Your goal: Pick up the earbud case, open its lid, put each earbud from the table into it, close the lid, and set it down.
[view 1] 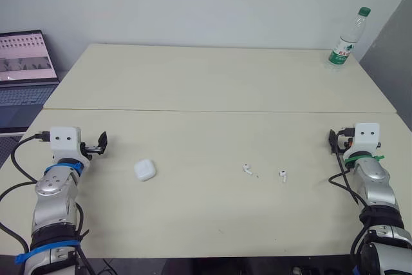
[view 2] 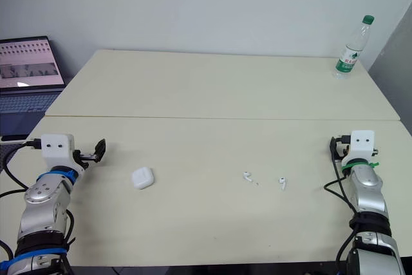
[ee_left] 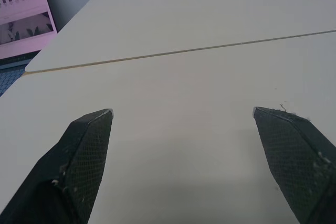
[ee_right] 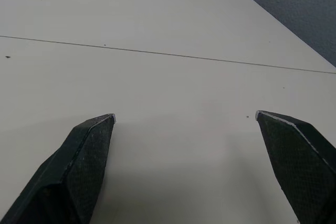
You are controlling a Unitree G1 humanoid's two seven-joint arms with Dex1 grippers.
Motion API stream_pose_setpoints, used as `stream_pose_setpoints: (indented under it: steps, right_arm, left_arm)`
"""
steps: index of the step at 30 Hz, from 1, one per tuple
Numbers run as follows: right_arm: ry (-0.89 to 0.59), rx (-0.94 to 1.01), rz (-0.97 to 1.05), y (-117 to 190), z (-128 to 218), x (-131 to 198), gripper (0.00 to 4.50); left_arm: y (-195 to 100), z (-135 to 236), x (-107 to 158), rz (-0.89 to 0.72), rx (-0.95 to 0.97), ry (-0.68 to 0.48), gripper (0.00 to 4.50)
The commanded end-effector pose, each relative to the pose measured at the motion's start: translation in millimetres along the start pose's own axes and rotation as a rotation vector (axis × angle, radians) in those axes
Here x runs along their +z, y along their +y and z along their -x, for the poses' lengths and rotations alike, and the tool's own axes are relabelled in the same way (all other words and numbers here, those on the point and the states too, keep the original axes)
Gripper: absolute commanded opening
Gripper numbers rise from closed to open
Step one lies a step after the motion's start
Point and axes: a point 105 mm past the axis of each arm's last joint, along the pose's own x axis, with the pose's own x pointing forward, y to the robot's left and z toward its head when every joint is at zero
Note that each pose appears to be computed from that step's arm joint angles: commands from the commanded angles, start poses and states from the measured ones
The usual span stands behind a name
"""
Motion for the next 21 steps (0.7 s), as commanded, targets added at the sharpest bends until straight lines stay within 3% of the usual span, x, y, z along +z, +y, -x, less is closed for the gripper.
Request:
stream_pose_setpoints:
  steps: [1, 21]
  right_arm:
    - [-0.050, -0.023, 0.003, -9.2, -3.5, 17.4, 4.50]
    - [-0.053, -0.015, 0.004, -6.6, -5.0, 17.7, 4.50]
  left_arm:
    - [8.8, 0.4, 20.5, -0.012, 0.009, -0.063, 4.49]
    - [10.8, 0.2, 32.3, -0.013, -0.045, -0.095, 4.49]
